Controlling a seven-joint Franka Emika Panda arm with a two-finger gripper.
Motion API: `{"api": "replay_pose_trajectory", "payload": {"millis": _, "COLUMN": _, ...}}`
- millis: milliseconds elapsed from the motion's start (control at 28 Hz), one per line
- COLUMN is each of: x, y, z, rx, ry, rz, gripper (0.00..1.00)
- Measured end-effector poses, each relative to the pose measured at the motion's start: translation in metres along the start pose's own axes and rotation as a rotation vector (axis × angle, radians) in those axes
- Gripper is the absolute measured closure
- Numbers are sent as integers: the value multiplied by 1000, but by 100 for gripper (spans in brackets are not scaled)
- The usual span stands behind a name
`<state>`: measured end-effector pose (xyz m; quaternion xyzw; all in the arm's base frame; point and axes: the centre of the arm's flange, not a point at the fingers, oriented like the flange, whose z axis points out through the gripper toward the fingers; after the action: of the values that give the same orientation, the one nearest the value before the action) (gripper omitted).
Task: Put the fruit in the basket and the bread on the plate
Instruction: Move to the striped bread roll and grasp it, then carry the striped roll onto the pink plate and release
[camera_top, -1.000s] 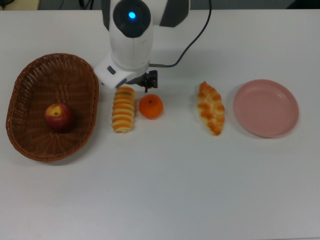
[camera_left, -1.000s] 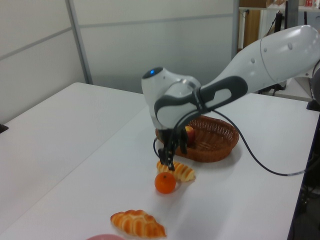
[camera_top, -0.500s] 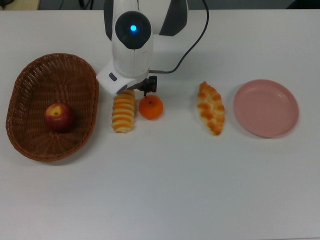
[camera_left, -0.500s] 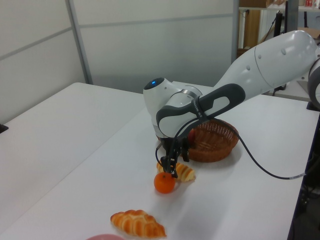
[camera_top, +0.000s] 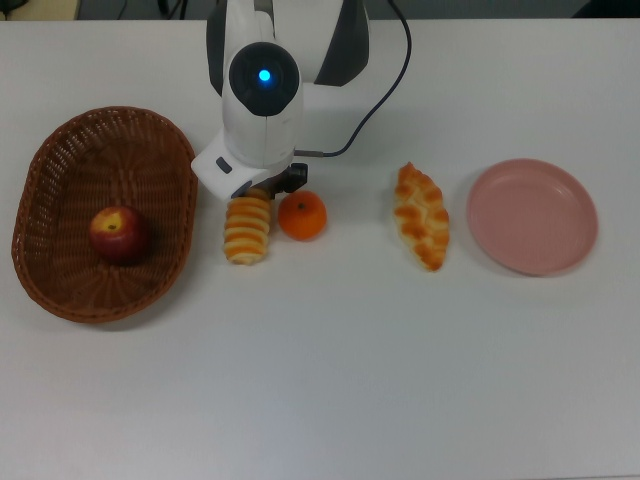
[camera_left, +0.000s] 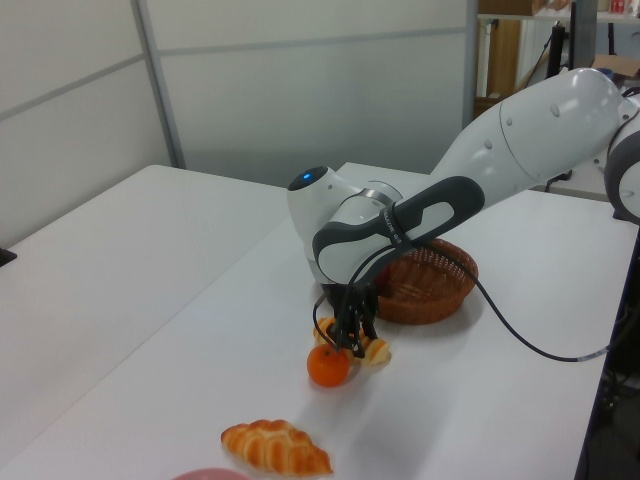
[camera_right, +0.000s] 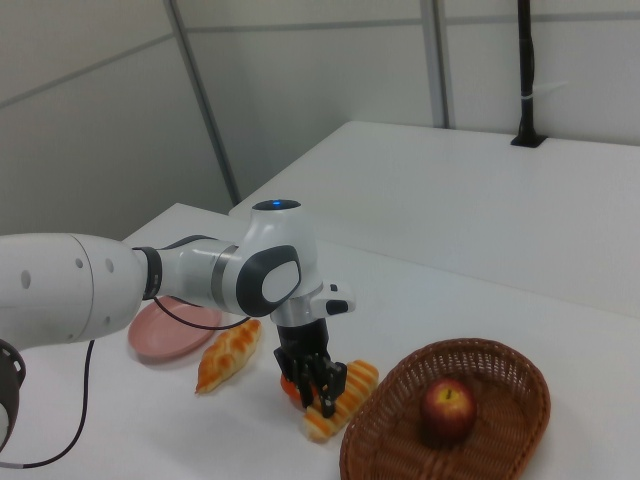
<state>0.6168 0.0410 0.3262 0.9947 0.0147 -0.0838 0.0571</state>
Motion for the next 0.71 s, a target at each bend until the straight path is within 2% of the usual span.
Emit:
{"api": "replay_pose_trajectory", "payload": {"millis": 214, "x": 0, "y": 1, "z": -1, "rx": 0, "ry": 2, "rz": 2, "gripper": 74}}
{"api": "replay_pose_trajectory", "payload": {"millis": 321, "x": 0, "y": 2, "z": -1, "rx": 1, "ry": 3, "rz": 3, "gripper": 88}}
{"api": "replay_pose_trajectory", "payload": {"millis": 571, "x": 0, "y": 3, "z": -11, "rx": 1, "ry": 19, "rz": 5, "gripper": 92}}
{"api": "replay_pose_trajectory", "payload": {"millis": 714, "x": -4, "y": 6, "z": -41, "rx": 0, "ry": 60, "rz": 11, "gripper": 92}}
